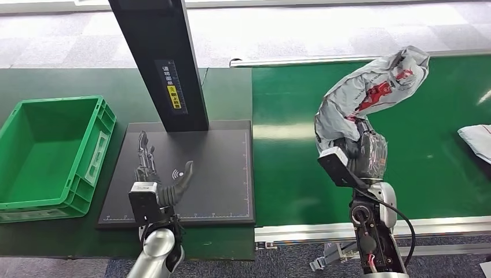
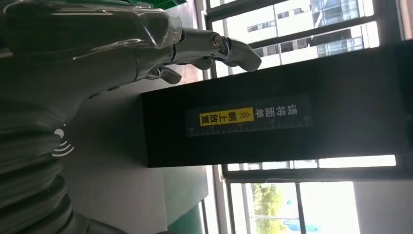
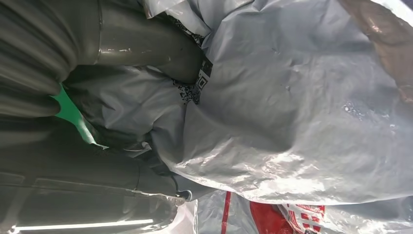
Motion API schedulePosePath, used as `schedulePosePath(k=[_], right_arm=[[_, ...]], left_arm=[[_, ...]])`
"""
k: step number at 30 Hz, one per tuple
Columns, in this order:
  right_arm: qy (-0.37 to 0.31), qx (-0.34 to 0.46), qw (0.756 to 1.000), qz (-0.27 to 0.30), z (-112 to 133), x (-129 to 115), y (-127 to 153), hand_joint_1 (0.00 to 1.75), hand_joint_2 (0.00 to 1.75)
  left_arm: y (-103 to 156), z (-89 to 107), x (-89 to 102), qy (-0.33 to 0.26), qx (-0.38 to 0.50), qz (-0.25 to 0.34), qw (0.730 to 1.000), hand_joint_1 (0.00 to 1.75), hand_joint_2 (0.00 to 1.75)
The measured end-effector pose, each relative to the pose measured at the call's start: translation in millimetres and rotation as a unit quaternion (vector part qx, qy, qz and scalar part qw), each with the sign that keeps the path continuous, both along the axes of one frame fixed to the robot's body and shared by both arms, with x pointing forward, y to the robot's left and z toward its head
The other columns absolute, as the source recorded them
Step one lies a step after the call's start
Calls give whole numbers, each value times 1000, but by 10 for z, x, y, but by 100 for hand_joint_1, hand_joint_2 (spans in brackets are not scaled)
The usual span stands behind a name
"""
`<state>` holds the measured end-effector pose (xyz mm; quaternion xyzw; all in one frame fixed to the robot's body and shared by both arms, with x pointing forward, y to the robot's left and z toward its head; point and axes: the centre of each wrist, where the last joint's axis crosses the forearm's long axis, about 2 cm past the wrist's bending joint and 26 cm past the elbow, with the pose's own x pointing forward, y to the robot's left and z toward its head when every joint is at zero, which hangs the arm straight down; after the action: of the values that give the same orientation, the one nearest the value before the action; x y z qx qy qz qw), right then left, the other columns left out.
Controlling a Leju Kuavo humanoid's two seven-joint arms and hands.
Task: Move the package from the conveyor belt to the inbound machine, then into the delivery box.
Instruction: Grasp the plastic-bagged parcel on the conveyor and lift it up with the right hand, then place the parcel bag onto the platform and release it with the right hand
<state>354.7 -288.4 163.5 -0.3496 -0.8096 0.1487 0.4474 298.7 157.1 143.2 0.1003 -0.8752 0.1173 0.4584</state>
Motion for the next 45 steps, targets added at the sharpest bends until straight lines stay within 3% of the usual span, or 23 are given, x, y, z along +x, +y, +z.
schedulePosePath(k=[3,7,13,19,24,38,45], right_arm=[[24,-79,994,75,54,37,208,175,175],[81,-201,959,181,40,116,484,175,175],[111,-297,916,247,11,257,642,175,175],[141,-409,844,316,152,548,944,175,175],[147,-448,817,332,198,628,1061,175,175],[156,-474,799,335,194,678,1090,175,175],[129,-522,771,342,200,675,1151,175,175]], left_arm=[[24,30,7,-16,-27,15,999,0,175],[63,124,18,-32,-59,33,997,0,175],[130,244,26,-52,-80,54,994,0,175],[181,312,47,-59,-101,73,990,0,175],[204,334,53,-63,-106,78,989,0,175],[225,334,56,-62,-108,83,989,0,175],[247,355,37,-68,-109,87,988,0,175]])
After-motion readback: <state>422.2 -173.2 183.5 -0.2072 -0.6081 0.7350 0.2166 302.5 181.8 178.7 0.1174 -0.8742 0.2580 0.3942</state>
